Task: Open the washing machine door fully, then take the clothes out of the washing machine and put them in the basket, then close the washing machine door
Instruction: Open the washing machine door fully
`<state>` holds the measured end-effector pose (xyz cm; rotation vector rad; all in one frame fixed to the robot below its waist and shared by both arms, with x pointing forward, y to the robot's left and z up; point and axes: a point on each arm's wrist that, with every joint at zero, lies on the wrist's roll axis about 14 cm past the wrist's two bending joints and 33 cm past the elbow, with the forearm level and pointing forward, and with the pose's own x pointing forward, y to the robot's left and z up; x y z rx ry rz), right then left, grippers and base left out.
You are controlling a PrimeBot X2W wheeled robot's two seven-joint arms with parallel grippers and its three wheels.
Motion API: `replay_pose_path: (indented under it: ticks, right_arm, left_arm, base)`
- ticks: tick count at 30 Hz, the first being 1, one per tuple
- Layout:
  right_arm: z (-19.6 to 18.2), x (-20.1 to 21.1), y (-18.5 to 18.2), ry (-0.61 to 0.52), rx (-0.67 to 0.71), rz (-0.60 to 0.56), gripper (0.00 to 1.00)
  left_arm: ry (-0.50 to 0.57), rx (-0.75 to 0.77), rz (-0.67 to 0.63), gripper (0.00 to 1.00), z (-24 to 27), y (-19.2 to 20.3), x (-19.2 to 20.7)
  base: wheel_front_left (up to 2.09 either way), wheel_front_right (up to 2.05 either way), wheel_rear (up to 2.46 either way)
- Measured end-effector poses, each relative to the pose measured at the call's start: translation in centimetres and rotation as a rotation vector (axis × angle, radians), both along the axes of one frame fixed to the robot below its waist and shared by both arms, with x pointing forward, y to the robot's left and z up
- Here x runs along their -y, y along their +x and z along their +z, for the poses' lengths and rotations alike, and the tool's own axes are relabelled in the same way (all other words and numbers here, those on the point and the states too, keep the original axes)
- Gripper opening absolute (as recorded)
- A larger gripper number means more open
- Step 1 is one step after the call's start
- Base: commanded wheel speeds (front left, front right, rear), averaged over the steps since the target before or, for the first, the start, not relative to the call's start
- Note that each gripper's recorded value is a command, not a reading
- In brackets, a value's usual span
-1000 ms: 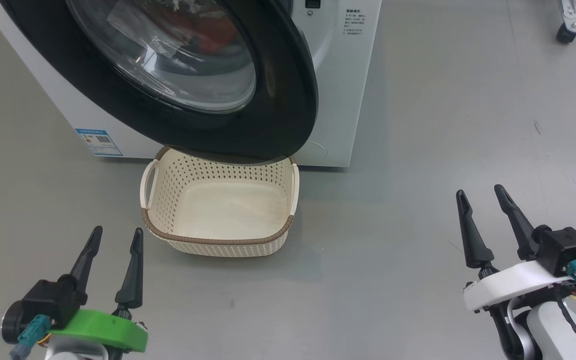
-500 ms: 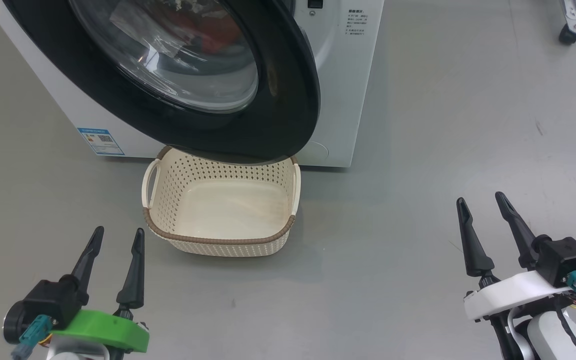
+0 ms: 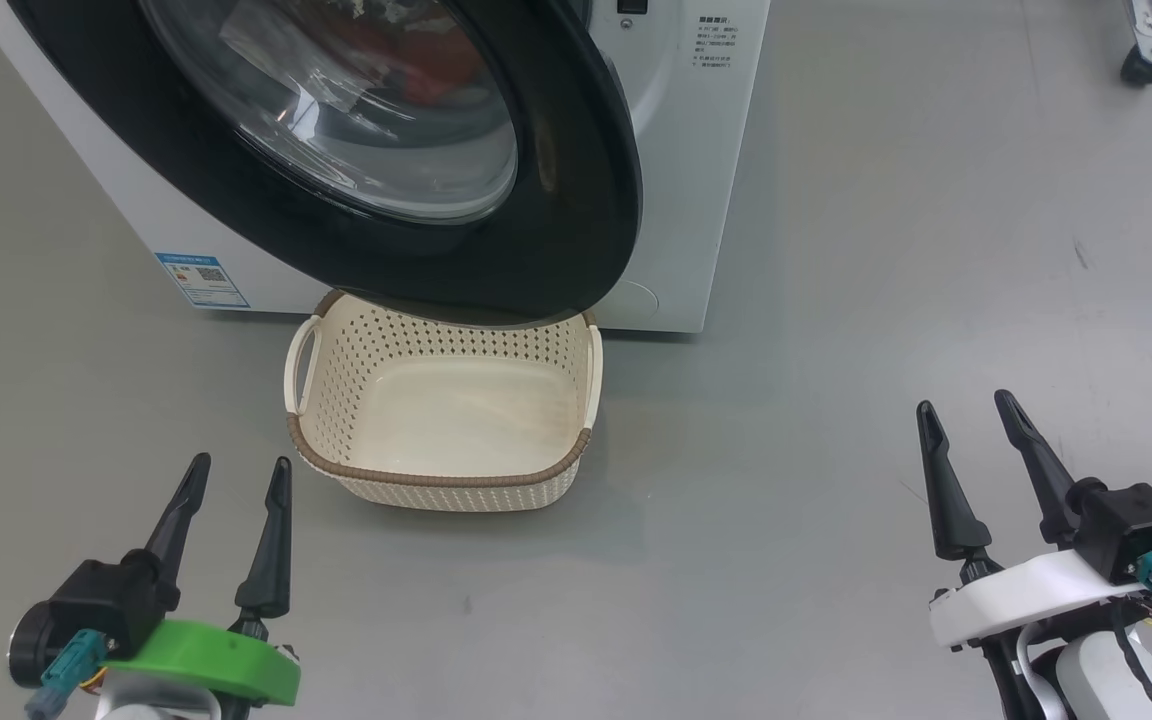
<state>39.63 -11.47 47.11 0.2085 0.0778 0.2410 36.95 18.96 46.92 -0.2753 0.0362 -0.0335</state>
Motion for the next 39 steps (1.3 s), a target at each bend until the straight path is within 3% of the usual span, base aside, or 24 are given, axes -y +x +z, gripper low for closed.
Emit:
replay_pose_path:
  ticks: [13,14,15,16,17,21,26,33,39]
  right_arm:
    - [-0.1,0.2,-0.3,-0.009,0.000,-0.005,1.00]
    - [-0.1,0.2,-0.3,-0.009,0.000,-0.005,0.79]
    - [-0.1,0.2,-0.3,-0.009,0.000,-0.004,0.45]
    - [-0.1,0.2,-0.3,-0.009,0.000,-0.004,0.03]
    - [-0.1,0.2,-0.3,-0.009,0.001,-0.004,0.00]
    - [0.1,0.2,-0.2,-0.001,0.006,0.001,0.00]
    - [0.4,0.2,0.3,0.094,-0.007,-0.020,0.00]
    - [1.2,1.3,2.3,0.258,-0.022,-0.085,0.00]
    - [2.4,0.7,4.9,0.478,-0.047,-0.108,0.00]
  left_arm:
    - [-0.001,-0.001,-0.008,1.00,0.0,0.0,0.3]
    - [-0.001,-0.001,-0.009,1.00,0.0,0.0,0.3]
    - [-0.001,-0.001,-0.009,1.00,0.0,0.0,0.3]
    - [-0.001,-0.001,-0.010,1.00,0.0,0.0,0.3]
    - [-0.001,-0.001,-0.011,1.00,0.0,0.0,0.4]
    - [-0.001,-0.002,-0.012,1.00,-0.1,0.0,0.4]
    - [-0.002,-0.011,-0.017,1.00,-0.4,0.1,0.6]
    - [-0.004,-0.036,-0.022,1.00,-1.2,0.2,0.8]
    - [-0.004,-0.060,-0.023,1.00,-2.0,0.3,0.8]
  base:
    - [0.00,0.00,0.00]
    - [0.00,0.00,0.00]
    - [0.00,0.00,0.00]
    - [0.00,0.00,0.00]
    - [0.00,0.00,0.00]
    - [0.00,0.00,0.00]
    - [0.00,0.00,0.00]
    - [0.00,0.00,0.00]
    - [0.00,0.00,0.00]
